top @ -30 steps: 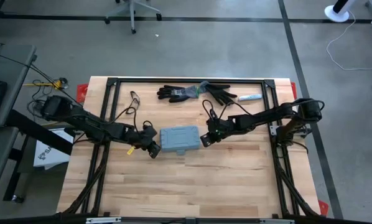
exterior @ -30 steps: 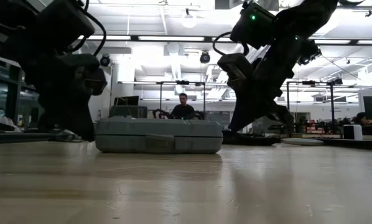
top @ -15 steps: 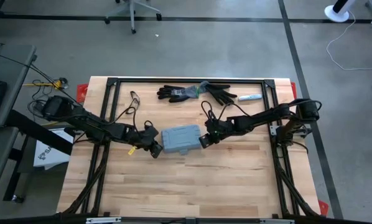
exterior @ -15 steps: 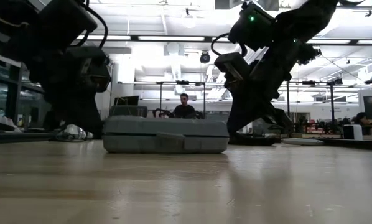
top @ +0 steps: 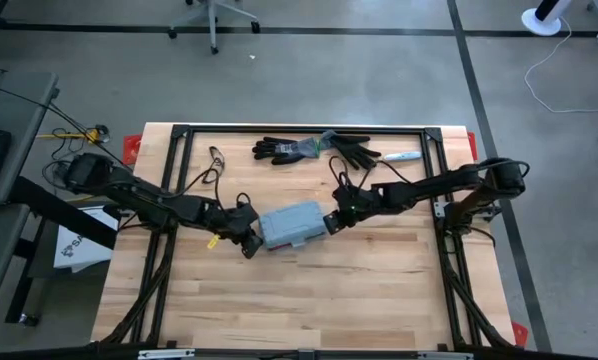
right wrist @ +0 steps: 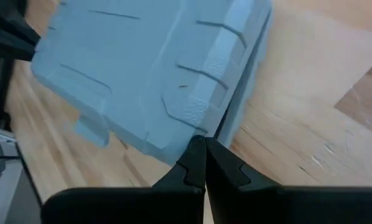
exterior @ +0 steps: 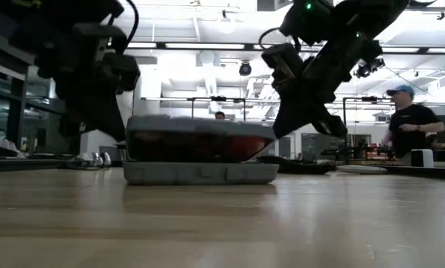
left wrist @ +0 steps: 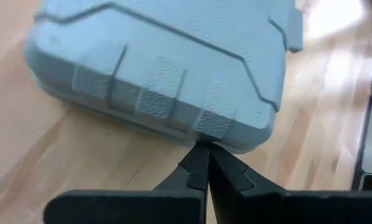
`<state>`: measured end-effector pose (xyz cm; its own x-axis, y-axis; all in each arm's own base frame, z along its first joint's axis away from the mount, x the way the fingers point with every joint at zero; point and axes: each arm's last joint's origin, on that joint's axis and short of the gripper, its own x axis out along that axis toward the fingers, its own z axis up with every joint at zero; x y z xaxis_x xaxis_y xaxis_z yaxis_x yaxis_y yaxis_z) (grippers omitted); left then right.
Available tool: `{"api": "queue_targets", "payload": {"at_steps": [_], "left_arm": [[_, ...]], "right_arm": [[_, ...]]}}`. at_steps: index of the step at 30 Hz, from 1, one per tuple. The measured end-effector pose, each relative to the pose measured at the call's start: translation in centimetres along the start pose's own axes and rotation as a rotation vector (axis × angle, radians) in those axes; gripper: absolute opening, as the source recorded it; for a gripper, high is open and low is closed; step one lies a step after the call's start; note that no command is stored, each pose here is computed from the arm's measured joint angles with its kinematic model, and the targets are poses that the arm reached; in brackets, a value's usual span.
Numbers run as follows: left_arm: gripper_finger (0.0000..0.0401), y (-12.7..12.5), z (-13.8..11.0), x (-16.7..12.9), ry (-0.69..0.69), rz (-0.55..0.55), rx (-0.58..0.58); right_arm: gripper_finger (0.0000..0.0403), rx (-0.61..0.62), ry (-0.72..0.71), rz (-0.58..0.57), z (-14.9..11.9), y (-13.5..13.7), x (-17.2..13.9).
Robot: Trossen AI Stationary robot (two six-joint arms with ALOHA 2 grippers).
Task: Prefit tool cases
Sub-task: Open the gray tool box
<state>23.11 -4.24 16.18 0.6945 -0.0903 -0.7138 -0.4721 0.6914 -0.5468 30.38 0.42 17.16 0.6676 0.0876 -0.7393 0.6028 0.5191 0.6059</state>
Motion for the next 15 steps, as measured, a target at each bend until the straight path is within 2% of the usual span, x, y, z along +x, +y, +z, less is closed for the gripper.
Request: {"api": "queue_targets", "payload": {"at_steps": [7,15], "left_arm": [[0.0000,-0.8,1.0,-1.6,-0.074,0.049,0.048],[0.0000,-0.8,1.4,-2.6,-0.168,0.090,0.044]], "right_arm": [[0.0000,0.001,-0.074,0.018,0.8,0.4,-1.6],[0.0000,0.035,-0.154,0.037,2.4,0.1,-2.3]]}}
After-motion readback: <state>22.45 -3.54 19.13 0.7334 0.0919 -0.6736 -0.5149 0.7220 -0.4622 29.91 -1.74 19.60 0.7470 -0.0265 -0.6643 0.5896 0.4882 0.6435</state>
